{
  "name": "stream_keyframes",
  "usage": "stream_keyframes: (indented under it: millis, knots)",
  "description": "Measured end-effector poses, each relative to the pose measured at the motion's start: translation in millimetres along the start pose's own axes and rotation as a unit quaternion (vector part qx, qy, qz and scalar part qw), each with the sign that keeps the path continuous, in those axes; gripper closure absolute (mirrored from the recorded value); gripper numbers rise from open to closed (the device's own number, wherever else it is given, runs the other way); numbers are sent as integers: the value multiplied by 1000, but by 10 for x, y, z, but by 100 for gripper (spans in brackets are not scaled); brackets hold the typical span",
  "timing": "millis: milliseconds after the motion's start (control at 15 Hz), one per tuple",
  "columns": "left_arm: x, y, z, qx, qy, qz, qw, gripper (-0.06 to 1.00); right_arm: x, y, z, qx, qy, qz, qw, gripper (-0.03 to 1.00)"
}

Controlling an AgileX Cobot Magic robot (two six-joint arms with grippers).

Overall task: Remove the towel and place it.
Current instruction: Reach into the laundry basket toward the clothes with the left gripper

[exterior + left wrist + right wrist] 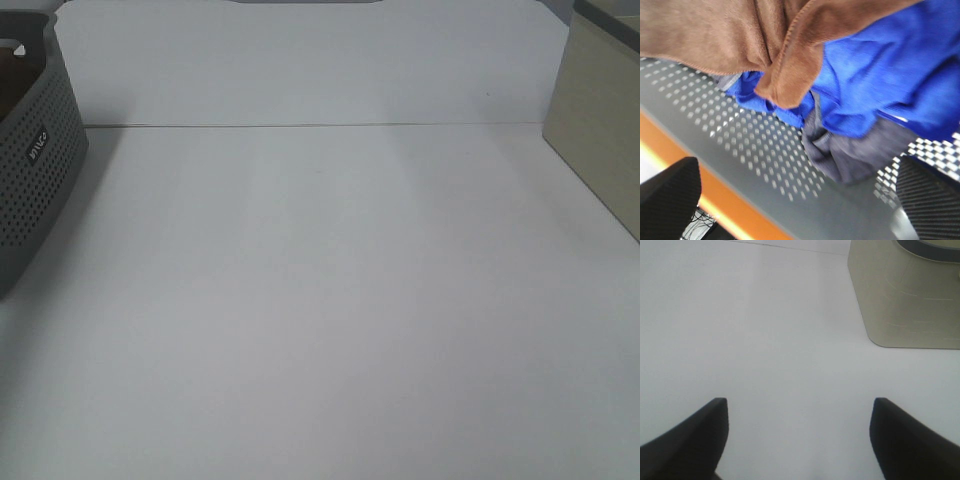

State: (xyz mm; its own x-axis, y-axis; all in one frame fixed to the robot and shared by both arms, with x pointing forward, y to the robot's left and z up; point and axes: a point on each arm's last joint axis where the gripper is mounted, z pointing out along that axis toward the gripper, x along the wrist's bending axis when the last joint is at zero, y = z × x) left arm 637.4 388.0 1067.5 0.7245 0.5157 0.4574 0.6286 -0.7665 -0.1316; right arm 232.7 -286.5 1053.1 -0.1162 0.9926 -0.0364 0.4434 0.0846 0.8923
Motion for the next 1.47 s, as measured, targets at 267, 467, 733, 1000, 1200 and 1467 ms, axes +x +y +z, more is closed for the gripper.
stream_keyframes:
  millis: [267, 467, 733, 1000, 1200, 1467]
  knots:
    - [160, 376, 729, 2, -22, 23, 1000, -4, 0, 0, 0, 0, 0, 0, 1000, 21]
    - [125, 465, 963, 0, -37, 24, 999, -3, 0, 0, 0, 0, 0, 0, 1000, 21]
    - [119, 454, 974, 3, -42, 24, 999, 12, 0, 0, 0, 0, 0, 0, 1000, 21]
    - [123, 440, 979, 4, -43, 24, 999, 49, 0, 0, 0, 0, 0, 0, 1000, 21]
    - [130, 424, 985, 6, -42, -4, 999, 62, 0, 0, 0, 0, 0, 0, 1000, 21]
    - [132, 425, 985, 5, -41, -7, 999, 75, 0, 0, 0, 0, 0, 0, 1000, 21]
